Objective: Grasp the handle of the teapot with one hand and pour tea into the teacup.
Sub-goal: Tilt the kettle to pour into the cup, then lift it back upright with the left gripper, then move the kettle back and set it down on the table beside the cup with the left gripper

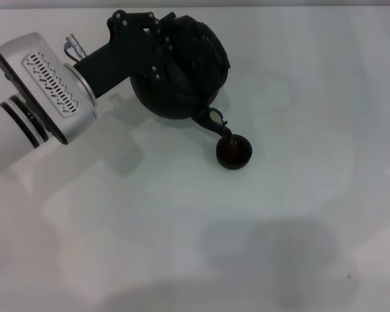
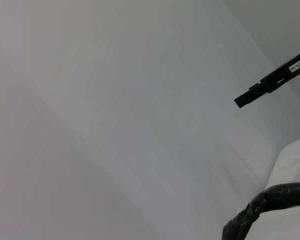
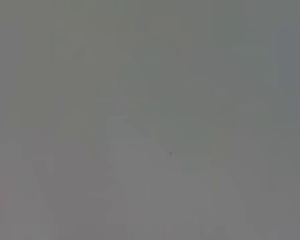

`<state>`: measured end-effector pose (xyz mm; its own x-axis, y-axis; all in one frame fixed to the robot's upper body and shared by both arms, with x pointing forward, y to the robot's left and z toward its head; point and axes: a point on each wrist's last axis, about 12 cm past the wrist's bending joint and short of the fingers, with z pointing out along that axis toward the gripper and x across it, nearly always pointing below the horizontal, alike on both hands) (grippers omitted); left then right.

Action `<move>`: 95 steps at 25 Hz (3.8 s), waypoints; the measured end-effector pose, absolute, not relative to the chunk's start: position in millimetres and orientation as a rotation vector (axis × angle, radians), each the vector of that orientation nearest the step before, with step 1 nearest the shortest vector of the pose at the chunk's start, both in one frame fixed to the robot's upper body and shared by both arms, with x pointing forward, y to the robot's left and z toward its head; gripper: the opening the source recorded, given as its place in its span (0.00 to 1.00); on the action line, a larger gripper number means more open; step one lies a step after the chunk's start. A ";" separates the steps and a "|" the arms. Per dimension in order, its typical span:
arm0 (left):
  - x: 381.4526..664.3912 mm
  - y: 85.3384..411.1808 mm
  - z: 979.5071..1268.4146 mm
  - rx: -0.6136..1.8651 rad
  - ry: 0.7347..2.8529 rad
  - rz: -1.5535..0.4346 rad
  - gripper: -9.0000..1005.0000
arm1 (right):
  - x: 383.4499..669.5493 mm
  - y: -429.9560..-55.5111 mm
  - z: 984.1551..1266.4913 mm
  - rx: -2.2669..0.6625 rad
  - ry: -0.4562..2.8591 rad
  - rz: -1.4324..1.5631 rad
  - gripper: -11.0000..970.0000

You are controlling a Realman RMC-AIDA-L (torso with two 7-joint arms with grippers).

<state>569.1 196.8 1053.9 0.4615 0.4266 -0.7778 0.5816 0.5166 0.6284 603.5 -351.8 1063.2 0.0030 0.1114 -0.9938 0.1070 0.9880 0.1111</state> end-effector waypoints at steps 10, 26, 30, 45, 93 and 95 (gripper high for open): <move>564.5 197.3 1051.1 1.013 1.181 -0.133 0.11 | 602.7 -352.4 1062.6 0.174 1.572 0.002 0.87; 552.2 197.6 1047.6 0.857 1.218 -0.170 0.11 | 600.6 -353.2 1060.6 0.178 1.577 0.000 0.87; 550.2 201.7 1046.5 0.742 1.257 -0.159 0.11 | 600.1 -353.6 1060.3 0.179 1.578 -0.001 0.87; 513.4 197.5 1029.9 0.169 1.437 -0.218 0.13 | 601.5 -356.2 1063.6 0.173 1.565 -0.007 0.87; 480.8 215.1 999.8 0.009 1.617 -0.178 0.22 | 602.3 -358.0 1065.5 0.171 1.559 -0.011 0.87; 480.7 215.5 999.6 0.008 1.618 -0.176 0.22 | 602.3 -358.0 1065.5 0.171 1.559 -0.011 0.87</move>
